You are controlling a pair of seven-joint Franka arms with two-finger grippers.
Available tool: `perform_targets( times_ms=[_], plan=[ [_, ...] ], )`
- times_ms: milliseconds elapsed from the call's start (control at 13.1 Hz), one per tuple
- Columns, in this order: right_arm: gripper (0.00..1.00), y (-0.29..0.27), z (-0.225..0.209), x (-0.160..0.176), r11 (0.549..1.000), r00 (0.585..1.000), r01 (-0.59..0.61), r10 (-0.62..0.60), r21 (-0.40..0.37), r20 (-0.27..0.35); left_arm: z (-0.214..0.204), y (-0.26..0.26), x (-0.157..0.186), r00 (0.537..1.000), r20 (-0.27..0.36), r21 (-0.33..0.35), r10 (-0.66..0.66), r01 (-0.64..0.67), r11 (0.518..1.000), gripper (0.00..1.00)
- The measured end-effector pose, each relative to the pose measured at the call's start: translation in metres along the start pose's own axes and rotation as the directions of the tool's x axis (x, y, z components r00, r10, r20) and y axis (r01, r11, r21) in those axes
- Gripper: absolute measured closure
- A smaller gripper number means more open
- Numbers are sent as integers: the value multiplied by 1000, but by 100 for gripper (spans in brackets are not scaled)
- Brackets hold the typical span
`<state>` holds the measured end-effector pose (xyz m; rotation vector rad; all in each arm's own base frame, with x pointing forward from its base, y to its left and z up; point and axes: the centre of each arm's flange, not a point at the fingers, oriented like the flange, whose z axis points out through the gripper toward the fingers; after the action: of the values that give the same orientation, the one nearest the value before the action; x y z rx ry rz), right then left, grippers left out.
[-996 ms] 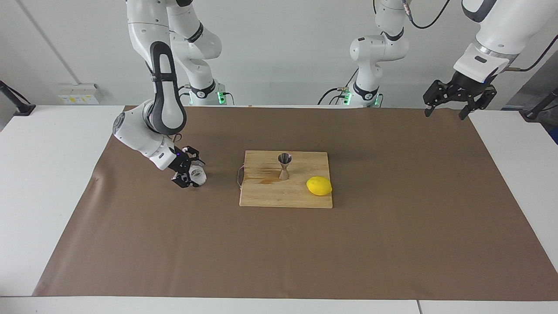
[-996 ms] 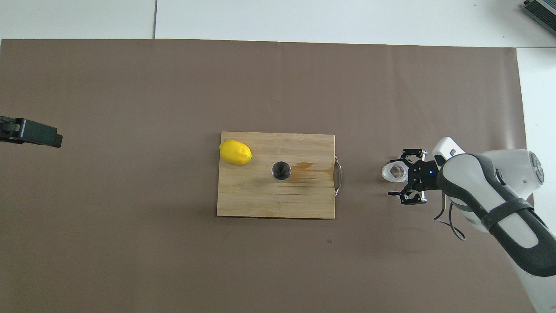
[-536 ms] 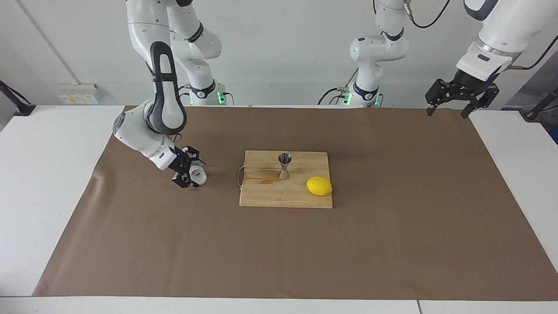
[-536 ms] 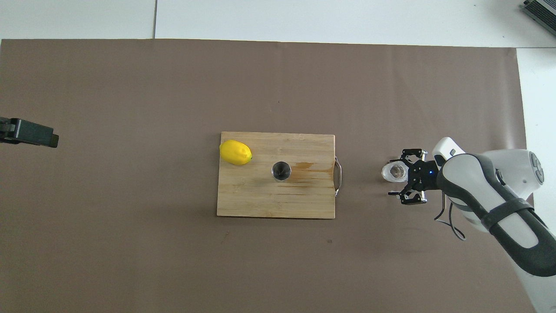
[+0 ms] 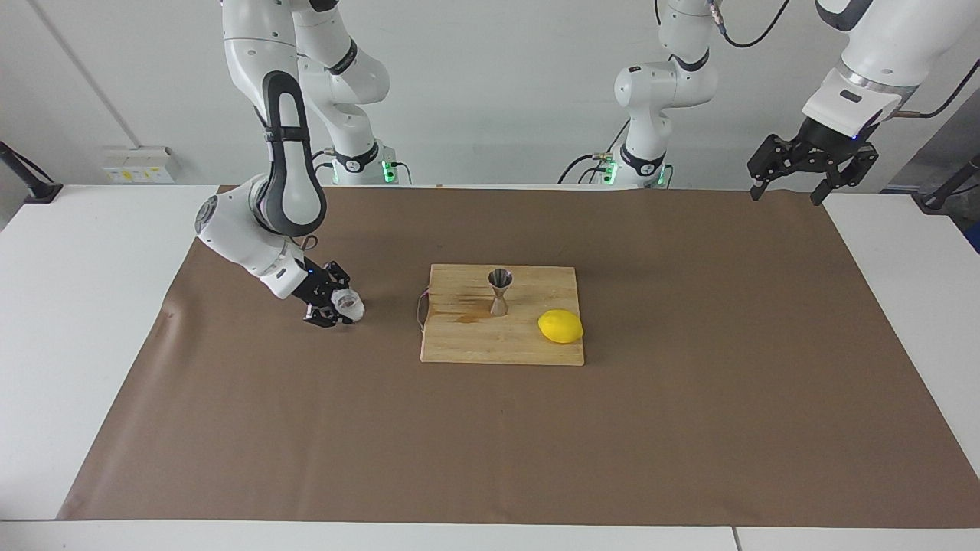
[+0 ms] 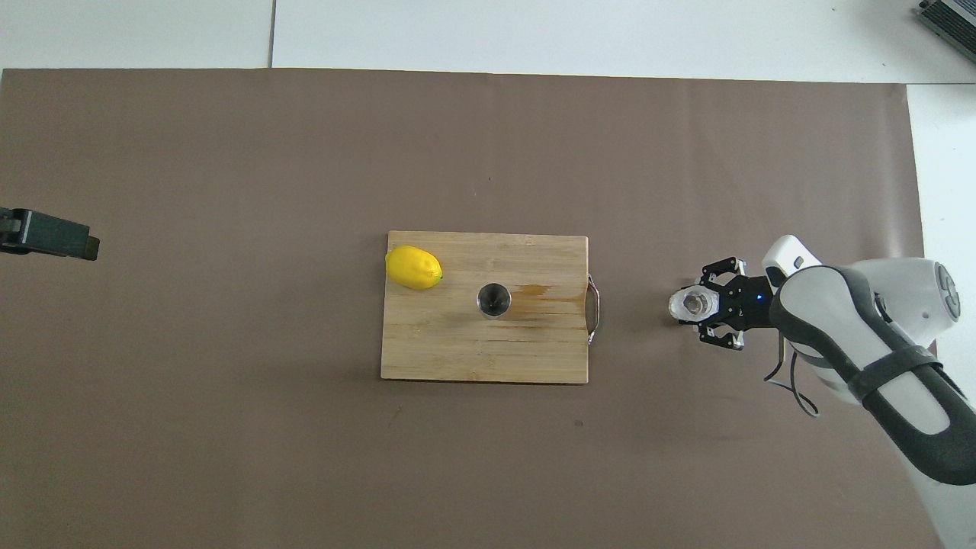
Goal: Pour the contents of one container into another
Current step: 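Close the right gripper around the small clear cup, then lift the clear cup with the right gripper and move it above the metal cup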
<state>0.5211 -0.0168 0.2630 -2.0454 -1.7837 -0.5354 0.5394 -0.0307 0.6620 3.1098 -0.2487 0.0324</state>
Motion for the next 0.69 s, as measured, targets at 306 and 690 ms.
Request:
perform_targets(
  times_ms=[306,690],
  plan=[
    [48,2,-2,5,1000,1000,11,-11,-5,-1,0,0,0,1000,4,0,0,0,1000,0],
    [48,11,-14,60,999,1000,-5,4,-36,-17,0,-4,-1,1000,6,-1,-7,7,1000,0]
  ],
)
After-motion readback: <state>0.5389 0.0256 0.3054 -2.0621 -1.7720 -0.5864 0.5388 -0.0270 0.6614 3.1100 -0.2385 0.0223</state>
